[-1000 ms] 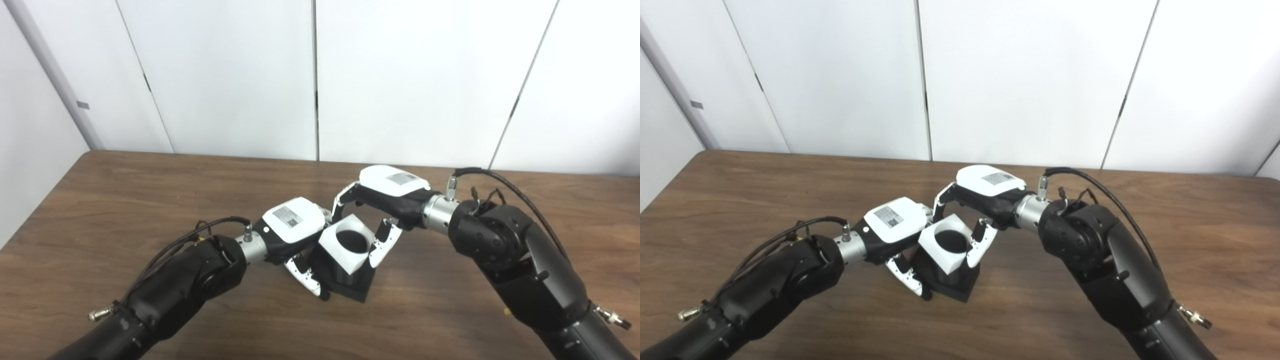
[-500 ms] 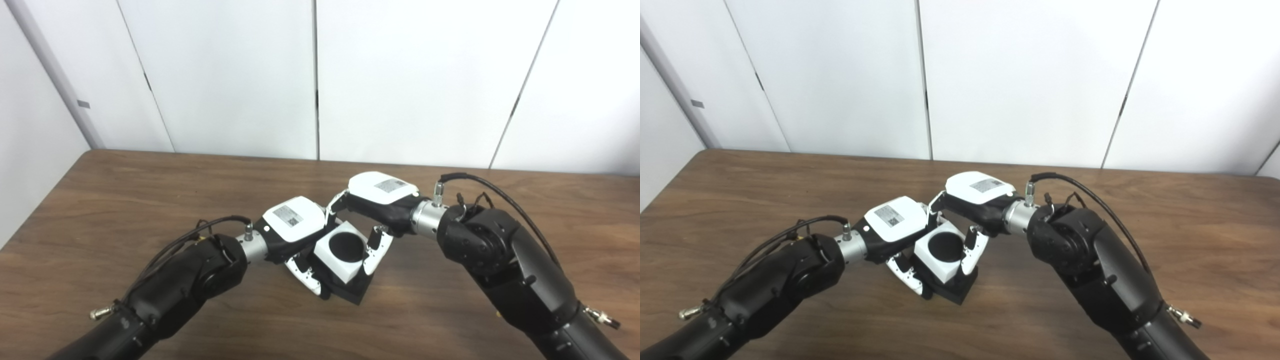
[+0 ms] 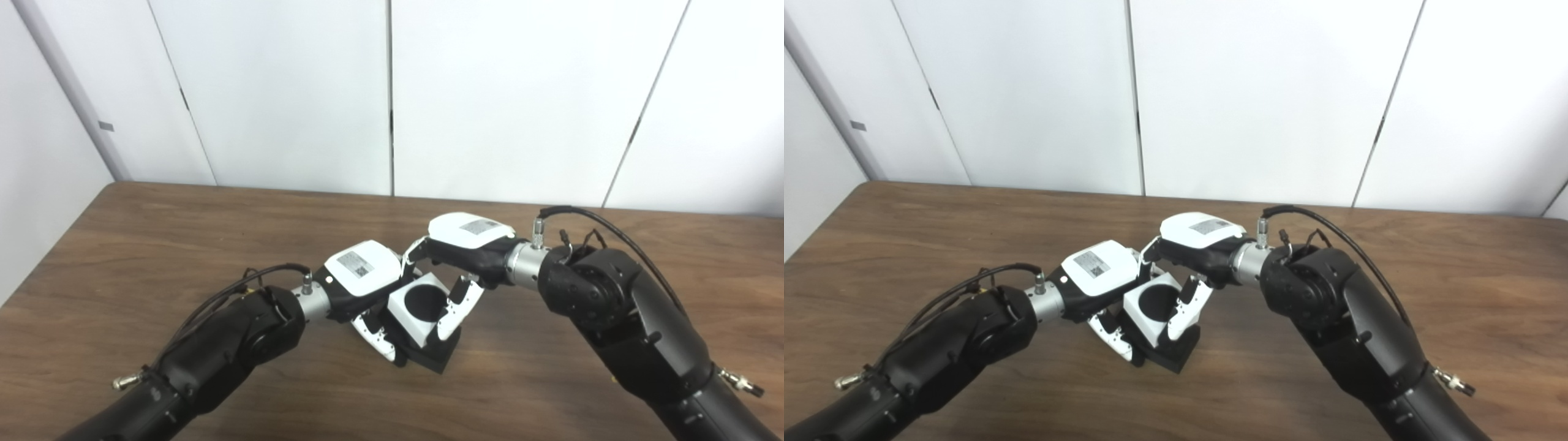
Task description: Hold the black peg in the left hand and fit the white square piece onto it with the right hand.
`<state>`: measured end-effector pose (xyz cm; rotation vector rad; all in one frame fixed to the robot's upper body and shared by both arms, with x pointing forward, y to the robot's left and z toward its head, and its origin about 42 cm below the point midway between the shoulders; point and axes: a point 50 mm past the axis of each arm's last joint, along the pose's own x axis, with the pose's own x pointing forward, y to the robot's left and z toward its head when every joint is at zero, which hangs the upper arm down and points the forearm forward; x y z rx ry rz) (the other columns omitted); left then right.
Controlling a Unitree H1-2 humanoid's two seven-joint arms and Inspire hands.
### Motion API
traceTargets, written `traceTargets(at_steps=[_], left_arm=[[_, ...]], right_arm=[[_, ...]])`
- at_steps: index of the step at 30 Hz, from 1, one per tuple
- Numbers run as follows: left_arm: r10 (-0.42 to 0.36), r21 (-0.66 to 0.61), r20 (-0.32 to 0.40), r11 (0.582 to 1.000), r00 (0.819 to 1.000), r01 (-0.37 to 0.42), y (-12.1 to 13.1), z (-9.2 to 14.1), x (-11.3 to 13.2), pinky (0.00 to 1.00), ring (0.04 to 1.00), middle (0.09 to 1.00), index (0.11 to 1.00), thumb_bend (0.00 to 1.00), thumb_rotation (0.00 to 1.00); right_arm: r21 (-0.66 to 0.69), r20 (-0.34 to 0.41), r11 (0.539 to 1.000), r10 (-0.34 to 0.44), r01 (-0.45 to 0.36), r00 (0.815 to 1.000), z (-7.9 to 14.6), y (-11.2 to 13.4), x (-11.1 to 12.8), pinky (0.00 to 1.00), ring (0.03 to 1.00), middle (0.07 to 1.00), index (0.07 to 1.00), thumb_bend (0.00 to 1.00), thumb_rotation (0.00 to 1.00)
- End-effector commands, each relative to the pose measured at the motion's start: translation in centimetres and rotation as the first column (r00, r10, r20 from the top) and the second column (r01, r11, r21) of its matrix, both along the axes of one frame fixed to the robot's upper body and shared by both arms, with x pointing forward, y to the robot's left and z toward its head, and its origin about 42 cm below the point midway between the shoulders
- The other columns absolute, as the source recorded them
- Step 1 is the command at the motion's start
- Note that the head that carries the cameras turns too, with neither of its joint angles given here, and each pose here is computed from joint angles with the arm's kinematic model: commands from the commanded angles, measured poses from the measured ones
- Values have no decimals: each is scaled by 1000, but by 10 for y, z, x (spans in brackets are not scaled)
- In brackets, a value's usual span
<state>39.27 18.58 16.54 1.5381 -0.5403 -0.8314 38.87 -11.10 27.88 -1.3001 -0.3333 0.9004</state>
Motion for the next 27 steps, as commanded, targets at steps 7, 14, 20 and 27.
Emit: traceTargets(at_steps=[7,14,20,27], left_arm=[[-26,164,-116,985,993,45,-2,-45,-25,810,839,823,488,522,79],[-19,161,-128,986,992,40,0,-45,-24,812,845,826,488,523,78],[-13,155,-119,987,993,32,1,-42,-25,815,846,826,490,522,79],[48,108,-146,994,988,-32,10,-37,-21,822,851,843,494,521,78]], right_arm=[[35,44,999,29,-31,999,19,4,-2,697,843,897,756,950,340],[34,39,999,23,-25,999,20,2,-1,711,849,883,766,950,338],[121,109,993,-20,7,994,45,-13,2,706,863,885,815,937,316],[191,183,980,-84,48,980,76,-34,7,683,835,869,813,950,308]])
